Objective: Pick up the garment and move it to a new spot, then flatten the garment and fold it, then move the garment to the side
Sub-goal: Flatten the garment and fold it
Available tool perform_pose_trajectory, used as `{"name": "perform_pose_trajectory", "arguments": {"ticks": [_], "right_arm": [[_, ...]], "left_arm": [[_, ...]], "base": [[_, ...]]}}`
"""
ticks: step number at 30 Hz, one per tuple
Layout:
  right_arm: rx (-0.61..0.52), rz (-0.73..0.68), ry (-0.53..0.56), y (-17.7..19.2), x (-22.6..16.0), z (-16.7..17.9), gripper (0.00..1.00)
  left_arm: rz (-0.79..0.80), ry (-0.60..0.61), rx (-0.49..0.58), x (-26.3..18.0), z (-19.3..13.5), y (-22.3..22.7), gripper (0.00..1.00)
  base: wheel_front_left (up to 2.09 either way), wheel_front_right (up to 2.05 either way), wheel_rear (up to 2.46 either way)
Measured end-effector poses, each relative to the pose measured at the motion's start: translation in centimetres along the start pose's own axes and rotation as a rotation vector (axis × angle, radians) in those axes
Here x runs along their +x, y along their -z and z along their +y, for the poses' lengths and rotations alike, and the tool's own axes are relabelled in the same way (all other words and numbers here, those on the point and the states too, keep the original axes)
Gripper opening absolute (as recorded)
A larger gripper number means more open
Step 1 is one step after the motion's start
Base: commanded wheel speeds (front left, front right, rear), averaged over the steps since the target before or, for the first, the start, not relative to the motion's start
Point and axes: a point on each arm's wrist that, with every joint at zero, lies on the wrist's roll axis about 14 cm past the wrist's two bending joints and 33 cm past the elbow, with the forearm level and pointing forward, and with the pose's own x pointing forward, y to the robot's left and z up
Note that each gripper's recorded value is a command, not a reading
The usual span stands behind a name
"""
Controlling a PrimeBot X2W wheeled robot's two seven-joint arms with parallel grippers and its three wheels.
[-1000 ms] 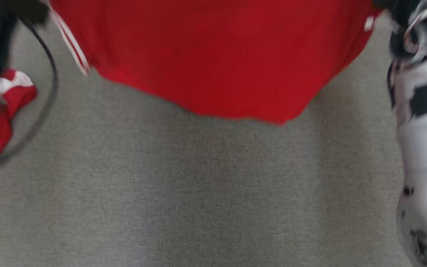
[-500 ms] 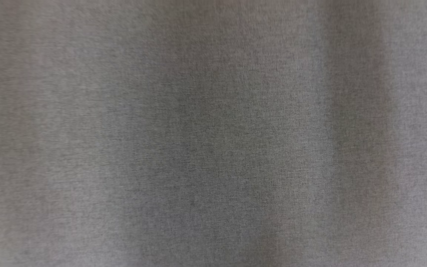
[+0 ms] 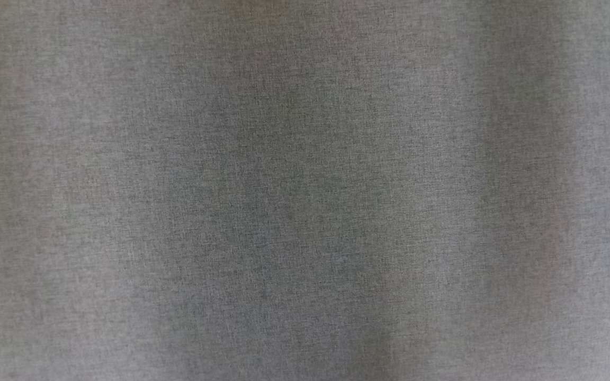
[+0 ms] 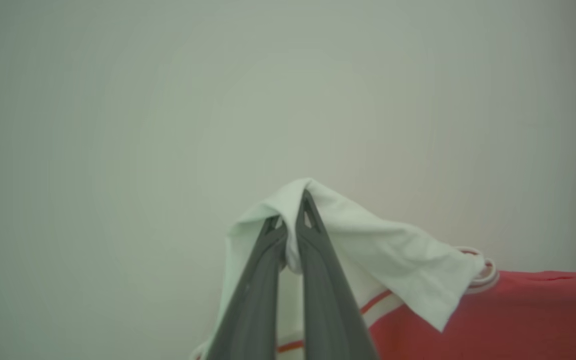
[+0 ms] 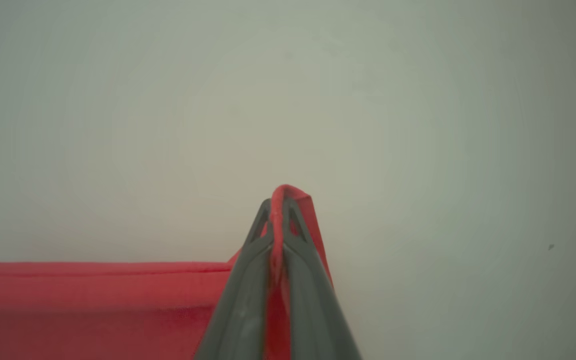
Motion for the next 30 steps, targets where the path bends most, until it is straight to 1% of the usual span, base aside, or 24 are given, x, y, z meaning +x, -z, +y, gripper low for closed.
{"name": "perform_pose_trajectory", "arguments": {"ticks": [4, 8, 10, 11, 13, 15, 17, 20, 23, 27, 30], "right_arm": [[0.003, 0.014, 0.003, 0.8, -0.3, -0.1, 0.00], [0.003, 0.034, 0.000, 1.8, -1.3, 0.0, 0.00], [0.023, 0.048, 0.002, 2.8, -2.3, 0.1, 0.00], [0.027, 0.061, 0.001, 3.4, -2.9, 0.1, 0.00], [0.042, 0.082, 0.001, 4.3, -4.3, 0.2, 0.00], [0.051, 0.089, 0.001, 4.7, -5.7, 0.1, 0.00], [0.051, 0.102, -0.007, 5.1, -7.4, 0.2, 0.00], [0.083, 0.128, -0.003, 6.0, -10.5, -0.1, 0.00], [0.080, 0.144, -0.006, 6.0, -13.5, -0.6, 0.00], [0.116, 0.168, 0.013, 6.1, -18.0, -1.5, 0.00], [0.148, 0.200, 0.036, 6.6, -21.5, -2.0, 0.00]], "left_arm": [[0.018, 0.004, -0.006, -0.3, -0.2, 1.1, 0.00], [0.038, -0.006, -0.024, -1.6, 0.1, 2.3, 0.00], [0.058, -0.018, -0.042, -2.7, 0.3, 3.2, 0.00], [0.062, -0.031, -0.068, -3.4, 0.5, 3.6, 0.00], [0.089, -0.022, -0.067, -4.9, 0.3, 4.3, 0.00], [0.091, -0.026, -0.091, -6.3, 0.2, 4.3, 0.00], [0.077, -0.036, -0.103, -7.7, 0.2, 3.6, 0.00], [0.074, -0.067, -0.147, -10.8, -0.5, 3.5, 0.00], [0.105, -0.090, -0.166, -14.6, -1.6, 4.0, 0.00], [0.127, -0.143, -0.204, -19.6, -3.0, 3.6, 0.00], [0.177, -0.199, -0.234, -23.8, -3.7, 4.0, 0.00]], "base": [[0.00, 0.00, 0.00], [0.00, 0.00, 0.00], [0.00, 0.00, 0.00], [0.00, 0.00, 0.00], [0.00, 0.00, 0.00], [0.00, 0.00, 0.00], [0.00, 0.00, 0.00], [0.00, 0.00, 0.00], [0.00, 0.00, 0.00], [0.00, 0.00, 0.00], [0.00, 0.00, 0.00]]}}
